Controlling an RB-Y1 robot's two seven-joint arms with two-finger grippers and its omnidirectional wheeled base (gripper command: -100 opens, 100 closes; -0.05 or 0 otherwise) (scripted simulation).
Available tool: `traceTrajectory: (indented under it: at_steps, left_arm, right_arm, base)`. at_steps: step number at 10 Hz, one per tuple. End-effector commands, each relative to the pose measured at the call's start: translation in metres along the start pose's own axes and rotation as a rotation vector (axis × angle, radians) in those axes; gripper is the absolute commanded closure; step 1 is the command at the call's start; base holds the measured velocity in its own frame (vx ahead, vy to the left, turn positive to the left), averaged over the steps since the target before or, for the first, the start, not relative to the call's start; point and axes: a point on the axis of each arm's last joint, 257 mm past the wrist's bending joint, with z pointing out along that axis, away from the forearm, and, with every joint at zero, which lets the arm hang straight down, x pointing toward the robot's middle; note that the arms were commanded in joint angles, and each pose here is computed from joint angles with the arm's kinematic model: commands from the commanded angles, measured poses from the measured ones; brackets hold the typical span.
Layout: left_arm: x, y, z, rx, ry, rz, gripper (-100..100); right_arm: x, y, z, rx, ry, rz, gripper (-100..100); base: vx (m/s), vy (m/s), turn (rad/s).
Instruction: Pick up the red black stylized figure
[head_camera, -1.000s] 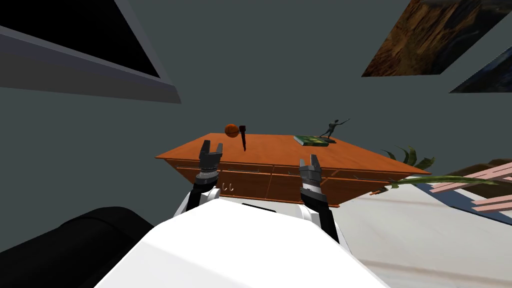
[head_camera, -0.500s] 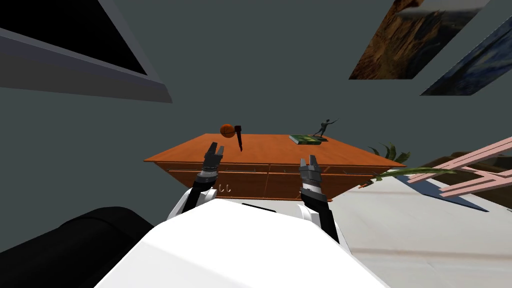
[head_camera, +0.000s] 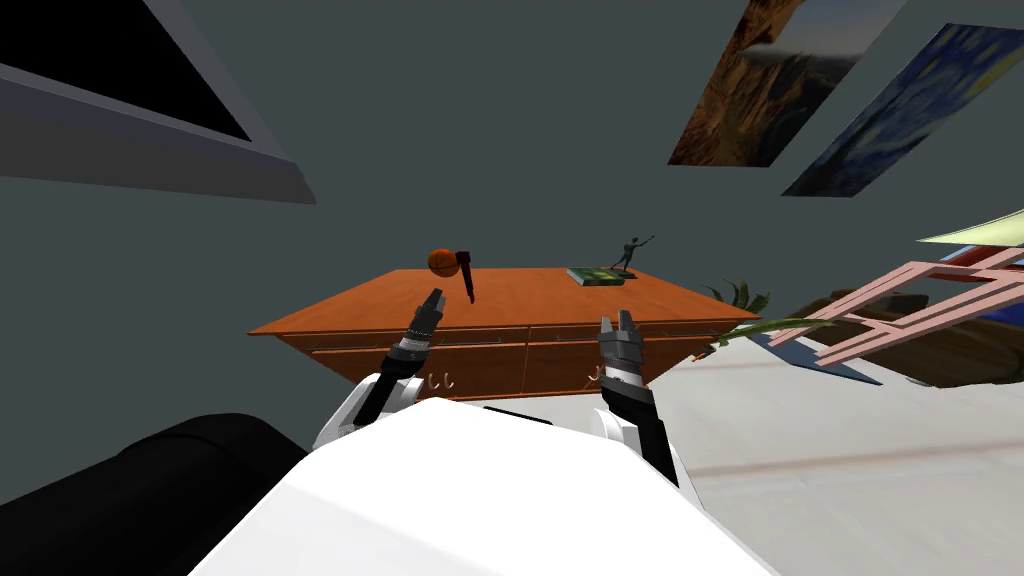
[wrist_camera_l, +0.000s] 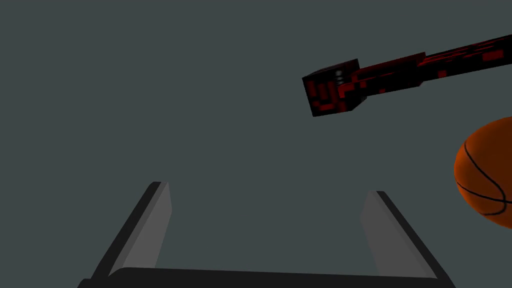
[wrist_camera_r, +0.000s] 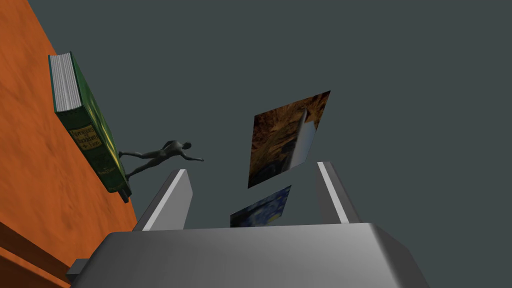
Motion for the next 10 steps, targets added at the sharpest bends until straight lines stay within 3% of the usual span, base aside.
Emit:
traceTrajectory:
  at_steps: [1, 6, 10]
  left_arm:
    - [-0.001, 0.017, -0.003, -0.057, 0.031, 0.061, -100]
    - [-0.02, 0.076, -0.014, -0.229, 0.116, 0.271, -100]
    - [-0.054, 0.125, -0.027, -0.381, 0.168, 0.46, -100]
  right_arm:
    - [0.0, 0.0, 0.0, 0.0, 0.0, 0.0, 0]
    - [0.0, 0.0, 0.0, 0.0, 0.0, 0.0, 0]
    - [0.0, 0.0, 0.0, 0.0, 0.0, 0.0, 0]
  base:
    - [-0.004, -0.044, -0.129]
    - [0.001, -0.049, -0.158]
    - [0.005, -0.052, -0.159]
